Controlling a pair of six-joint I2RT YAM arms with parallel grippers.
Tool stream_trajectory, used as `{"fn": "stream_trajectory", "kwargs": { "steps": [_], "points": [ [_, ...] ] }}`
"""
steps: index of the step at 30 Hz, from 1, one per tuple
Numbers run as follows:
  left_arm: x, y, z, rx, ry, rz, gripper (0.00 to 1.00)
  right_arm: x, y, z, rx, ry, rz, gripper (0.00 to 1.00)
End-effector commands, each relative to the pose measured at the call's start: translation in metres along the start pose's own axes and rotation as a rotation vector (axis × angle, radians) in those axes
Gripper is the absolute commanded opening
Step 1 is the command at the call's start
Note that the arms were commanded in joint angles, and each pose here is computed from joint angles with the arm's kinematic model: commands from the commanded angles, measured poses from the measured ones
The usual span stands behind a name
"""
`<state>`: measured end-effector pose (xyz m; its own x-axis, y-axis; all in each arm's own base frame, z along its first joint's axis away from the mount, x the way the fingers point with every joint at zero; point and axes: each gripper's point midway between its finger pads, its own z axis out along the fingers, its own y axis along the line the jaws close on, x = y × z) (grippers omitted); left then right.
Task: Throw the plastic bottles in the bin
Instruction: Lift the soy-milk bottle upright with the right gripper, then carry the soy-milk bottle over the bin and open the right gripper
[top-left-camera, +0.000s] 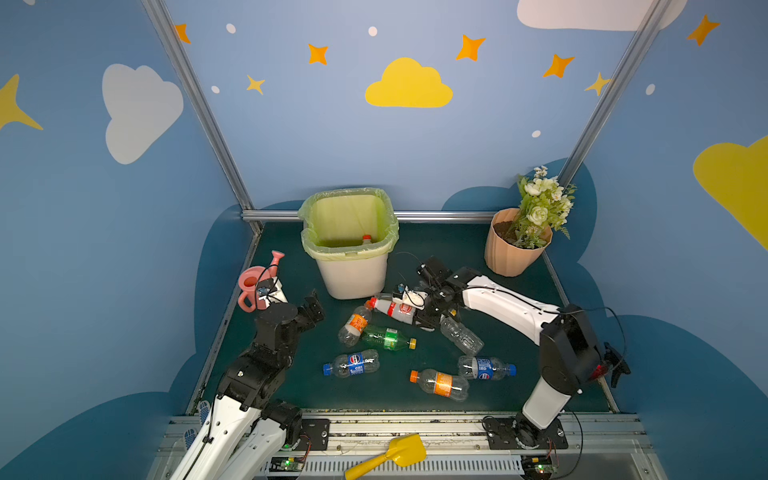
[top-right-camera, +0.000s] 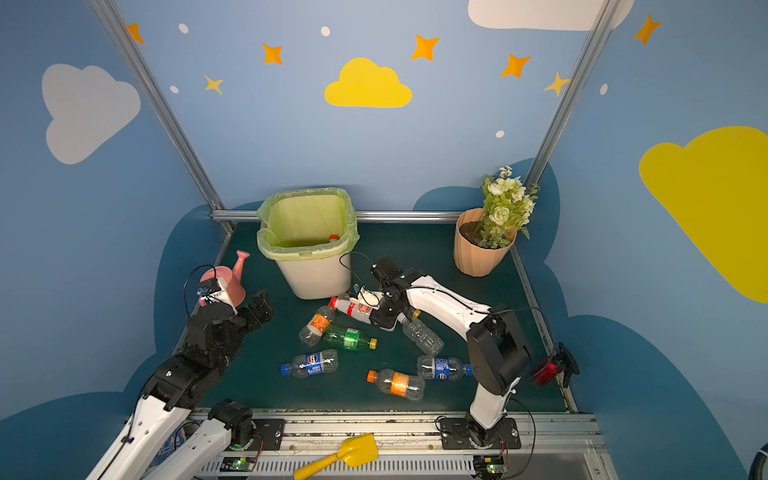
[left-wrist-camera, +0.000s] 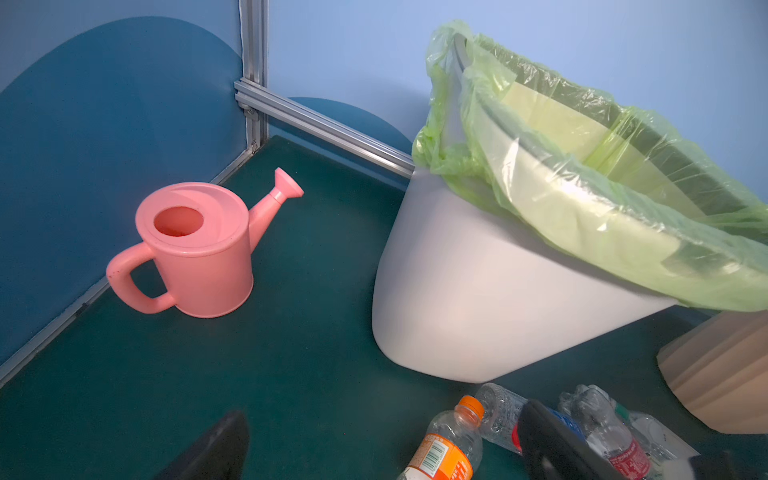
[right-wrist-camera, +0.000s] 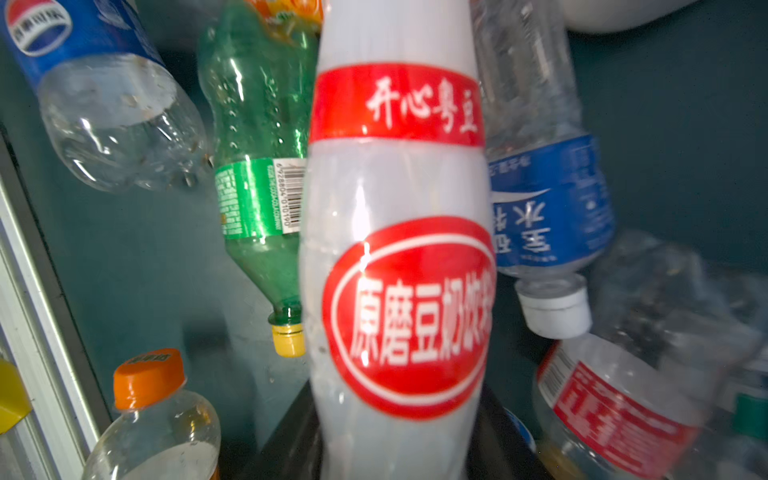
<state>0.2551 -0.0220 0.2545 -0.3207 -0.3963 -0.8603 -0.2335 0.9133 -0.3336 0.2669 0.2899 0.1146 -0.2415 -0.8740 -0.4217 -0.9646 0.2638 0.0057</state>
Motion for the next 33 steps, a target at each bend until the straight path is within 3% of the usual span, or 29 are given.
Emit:
{"fn": "stream_trajectory", "kwargs": {
  "steps": [1, 12, 21, 26, 29, 33],
  "points": [
    [0.004, 0.007, 0.000, -0.028, 0.007, 0.024, 1.00, -0.012, 0.002, -0.028, 0.011, -0.098, 0.014, 0.44],
    [0.006, 0.012, -0.001, -0.037, -0.015, 0.080, 1.00, -0.056, 0.002, -0.149, 0.167, -0.605, 0.117, 0.44],
    [0.015, 0.008, 0.005, -0.002, -0.013, 0.093, 1.00, -0.105, -0.017, -0.308, 0.410, -1.141, 0.156, 0.46],
    [0.023, -0.003, 0.010, 0.035, 0.023, 0.121, 1.00, -0.151, -0.017, -0.385, 0.390, -1.388, 0.122, 0.47],
    [0.027, -0.007, 0.011, 0.041, 0.030, 0.141, 1.00, -0.182, -0.023, -0.399, 0.308, -1.467, 0.124, 0.47],
    [0.029, -0.010, 0.012, 0.049, 0.028, 0.147, 1.00, -0.227, -0.038, -0.371, 0.173, -1.504, 0.146, 0.49]
  ]
}}
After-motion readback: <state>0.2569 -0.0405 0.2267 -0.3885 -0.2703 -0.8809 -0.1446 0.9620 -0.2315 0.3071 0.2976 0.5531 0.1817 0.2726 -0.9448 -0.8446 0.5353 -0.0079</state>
